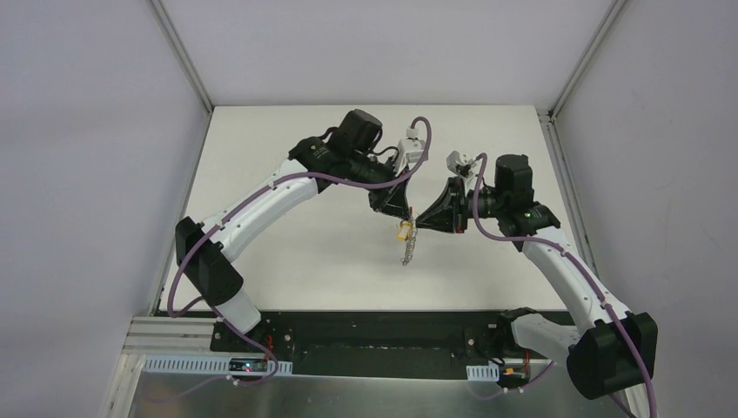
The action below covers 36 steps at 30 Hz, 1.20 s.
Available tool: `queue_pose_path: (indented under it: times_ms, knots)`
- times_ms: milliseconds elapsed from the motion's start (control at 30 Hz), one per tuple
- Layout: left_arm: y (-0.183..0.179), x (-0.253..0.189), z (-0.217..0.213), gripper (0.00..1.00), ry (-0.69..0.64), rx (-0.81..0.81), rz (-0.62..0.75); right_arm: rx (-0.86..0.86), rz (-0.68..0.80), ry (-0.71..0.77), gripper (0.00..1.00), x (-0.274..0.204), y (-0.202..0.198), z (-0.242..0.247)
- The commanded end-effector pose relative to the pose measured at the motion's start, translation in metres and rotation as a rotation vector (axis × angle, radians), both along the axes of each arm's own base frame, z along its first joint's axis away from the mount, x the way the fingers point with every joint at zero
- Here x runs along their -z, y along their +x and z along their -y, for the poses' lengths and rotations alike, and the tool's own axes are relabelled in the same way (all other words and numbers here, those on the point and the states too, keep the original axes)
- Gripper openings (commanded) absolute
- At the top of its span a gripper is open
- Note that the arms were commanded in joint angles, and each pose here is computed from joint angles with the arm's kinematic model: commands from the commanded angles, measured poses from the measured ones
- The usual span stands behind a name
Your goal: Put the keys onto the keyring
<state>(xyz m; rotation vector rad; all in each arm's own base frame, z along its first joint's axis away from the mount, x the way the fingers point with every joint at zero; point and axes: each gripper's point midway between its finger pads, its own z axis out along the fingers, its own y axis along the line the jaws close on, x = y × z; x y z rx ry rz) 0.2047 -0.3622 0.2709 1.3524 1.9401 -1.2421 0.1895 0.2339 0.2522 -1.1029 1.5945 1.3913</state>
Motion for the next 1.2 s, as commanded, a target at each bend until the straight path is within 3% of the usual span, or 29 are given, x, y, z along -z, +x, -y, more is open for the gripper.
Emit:
queue_pose_path:
  times_ms: [0,167,300,1167]
  knots:
    - [-0.006,-0.015,-0.001,0.0,0.008,0.05,0.032,-0.017,0.067,0.005,0.18,-0.01,-0.004,0.0]
    - [-0.018,-0.007,-0.006,0.0,0.075,0.095,0.009,-0.014,0.089,0.005,0.34,-0.017,-0.003,0.0]
    - [-0.02,-0.008,-0.006,0.0,0.095,0.091,-0.014,-0.022,0.093,0.01,0.4,-0.021,-0.005,0.0]
    - [-0.02,-0.002,0.006,0.0,0.093,0.054,-0.064,-0.084,-0.042,0.083,0.32,-0.016,-0.011,-0.01]
